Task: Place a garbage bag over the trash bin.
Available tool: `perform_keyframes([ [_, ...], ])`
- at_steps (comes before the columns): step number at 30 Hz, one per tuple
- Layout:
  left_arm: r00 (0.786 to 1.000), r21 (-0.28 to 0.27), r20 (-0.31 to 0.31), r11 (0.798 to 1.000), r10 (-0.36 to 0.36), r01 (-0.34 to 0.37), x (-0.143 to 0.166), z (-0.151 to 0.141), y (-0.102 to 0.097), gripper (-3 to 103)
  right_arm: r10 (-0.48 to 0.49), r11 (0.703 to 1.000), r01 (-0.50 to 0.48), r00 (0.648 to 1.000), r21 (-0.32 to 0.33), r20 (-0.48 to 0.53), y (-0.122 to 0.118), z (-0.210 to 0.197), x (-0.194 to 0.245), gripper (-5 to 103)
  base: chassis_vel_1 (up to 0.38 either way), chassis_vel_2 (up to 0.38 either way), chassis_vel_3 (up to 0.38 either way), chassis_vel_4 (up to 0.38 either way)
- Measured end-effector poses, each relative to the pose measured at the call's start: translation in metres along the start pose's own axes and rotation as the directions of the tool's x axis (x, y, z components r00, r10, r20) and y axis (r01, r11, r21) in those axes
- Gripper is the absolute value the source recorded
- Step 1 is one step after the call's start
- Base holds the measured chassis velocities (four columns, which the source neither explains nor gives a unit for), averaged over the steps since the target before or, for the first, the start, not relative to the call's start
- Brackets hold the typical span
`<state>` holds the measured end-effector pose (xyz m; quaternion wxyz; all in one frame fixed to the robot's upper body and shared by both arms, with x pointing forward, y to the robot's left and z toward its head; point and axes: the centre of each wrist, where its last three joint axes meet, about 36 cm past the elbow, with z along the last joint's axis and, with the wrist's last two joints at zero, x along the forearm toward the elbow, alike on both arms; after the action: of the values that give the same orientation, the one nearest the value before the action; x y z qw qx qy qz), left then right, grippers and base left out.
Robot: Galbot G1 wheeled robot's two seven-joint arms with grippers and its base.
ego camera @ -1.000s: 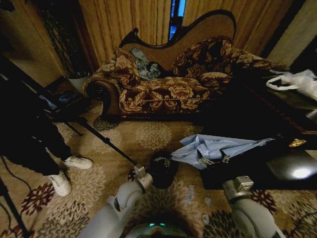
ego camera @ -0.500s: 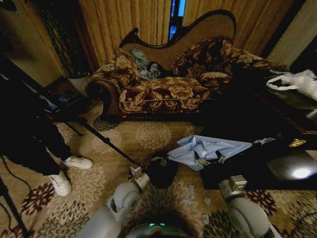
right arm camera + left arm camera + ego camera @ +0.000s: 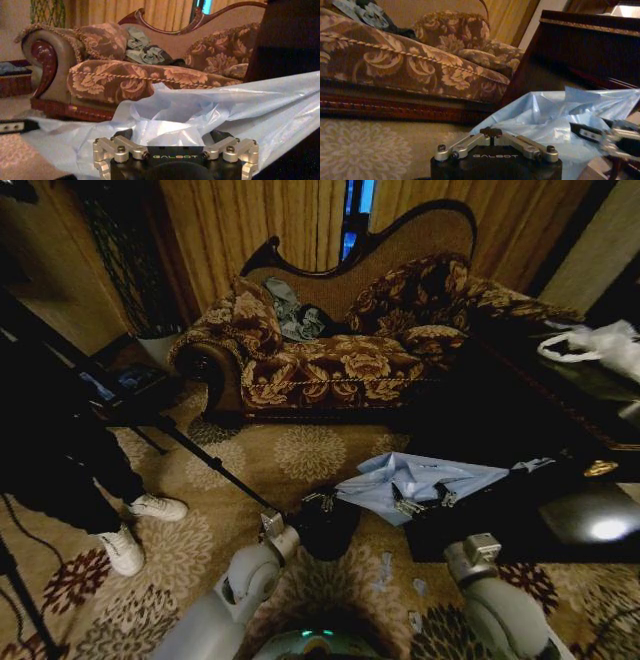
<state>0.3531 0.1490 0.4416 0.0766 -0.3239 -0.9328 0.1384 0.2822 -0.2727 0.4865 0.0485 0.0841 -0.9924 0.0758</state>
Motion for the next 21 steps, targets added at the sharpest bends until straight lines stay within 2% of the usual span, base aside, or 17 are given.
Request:
perform_keyframes([
  [21, 1.0, 0.023, 0.016, 1.0, -0.006, 0.006, 0.0058, -0.0042, -0.0041, 0, -0.02, 1.0, 0.02, 1.0, 0.008, -0.005, 0.0051, 0.0067, 0.0015, 100, 0.0, 0.0, 0.0, 0.0],
])
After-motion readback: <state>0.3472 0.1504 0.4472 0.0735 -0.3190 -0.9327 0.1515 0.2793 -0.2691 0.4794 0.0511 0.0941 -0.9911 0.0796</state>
